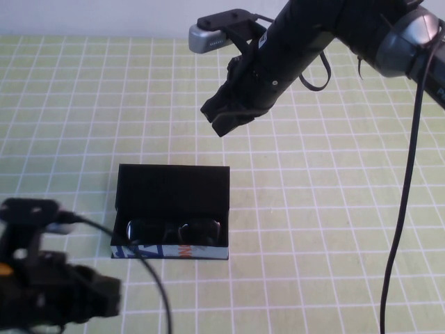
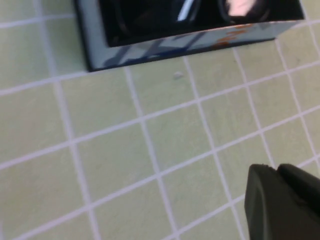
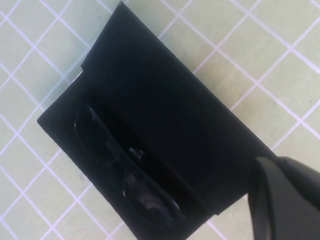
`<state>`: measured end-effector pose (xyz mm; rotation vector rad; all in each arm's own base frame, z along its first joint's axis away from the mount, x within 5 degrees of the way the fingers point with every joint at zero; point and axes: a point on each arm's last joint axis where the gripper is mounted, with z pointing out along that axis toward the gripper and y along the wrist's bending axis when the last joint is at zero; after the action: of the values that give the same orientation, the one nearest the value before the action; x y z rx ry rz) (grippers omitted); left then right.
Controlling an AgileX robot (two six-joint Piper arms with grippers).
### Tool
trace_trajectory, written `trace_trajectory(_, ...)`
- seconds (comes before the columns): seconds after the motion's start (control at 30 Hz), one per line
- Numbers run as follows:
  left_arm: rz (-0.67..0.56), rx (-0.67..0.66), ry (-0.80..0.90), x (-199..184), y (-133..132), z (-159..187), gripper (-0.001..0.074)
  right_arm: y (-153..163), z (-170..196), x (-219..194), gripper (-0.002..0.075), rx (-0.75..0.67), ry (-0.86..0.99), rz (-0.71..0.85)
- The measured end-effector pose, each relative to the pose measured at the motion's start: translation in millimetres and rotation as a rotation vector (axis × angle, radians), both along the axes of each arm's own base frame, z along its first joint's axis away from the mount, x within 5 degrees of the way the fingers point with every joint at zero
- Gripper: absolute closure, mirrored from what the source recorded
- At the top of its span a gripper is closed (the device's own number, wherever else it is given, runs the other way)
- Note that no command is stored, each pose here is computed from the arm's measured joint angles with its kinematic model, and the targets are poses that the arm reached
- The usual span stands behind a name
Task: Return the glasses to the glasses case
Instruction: Close the glasses case
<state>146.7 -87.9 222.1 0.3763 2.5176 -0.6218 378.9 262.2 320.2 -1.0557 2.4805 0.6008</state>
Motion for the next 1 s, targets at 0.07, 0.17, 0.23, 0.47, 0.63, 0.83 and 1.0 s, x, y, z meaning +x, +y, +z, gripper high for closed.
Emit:
trace_trajectory(0.07,-0.051,-0.024,0.025,12.5,-11.1,-8.1,0.0737,0.0,0.0,0.0,0.0737,0.001,0.004,-0.006)
trace_trajectory(0.17,-0.095,-0.06,0.038,27.5,-23.1,-22.9,0.0737,-0.8,-1.0,1.0,0.0737,-0.001,0.01,-0.021)
trace_trajectory(0.23,-0.11,-0.081,0.04,35.5,-28.6,-33.0,0.0737,-2.3,-4.1,3.5,0.0737,-0.006,0.02,-0.035)
trace_trajectory(0.47,-0.127,-0.082,0.056,60.1,-39.9,-65.3,0.0737,-16.1,-23.3,23.2,0.0737,0.03,0.097,-0.108)
trace_trajectory(0.63,-0.121,-0.096,0.011,70.8,-43.8,-71.4,0.0737,-15.2,-40.7,35.4,0.0737,0.053,0.108,-0.141)
trace_trajectory(0.83,-0.125,-0.08,-0.035,74.2,-43.2,-71.5,0.0737,-10.1,-60.6,46.8,0.0737,0.069,0.099,-0.172)
trace_trajectory(1.0,-0.129,-0.074,-0.046,74.7,-43.0,-71.4,0.0737,-5.7,-81.0,57.5,0.0737,0.086,0.094,-0.214)
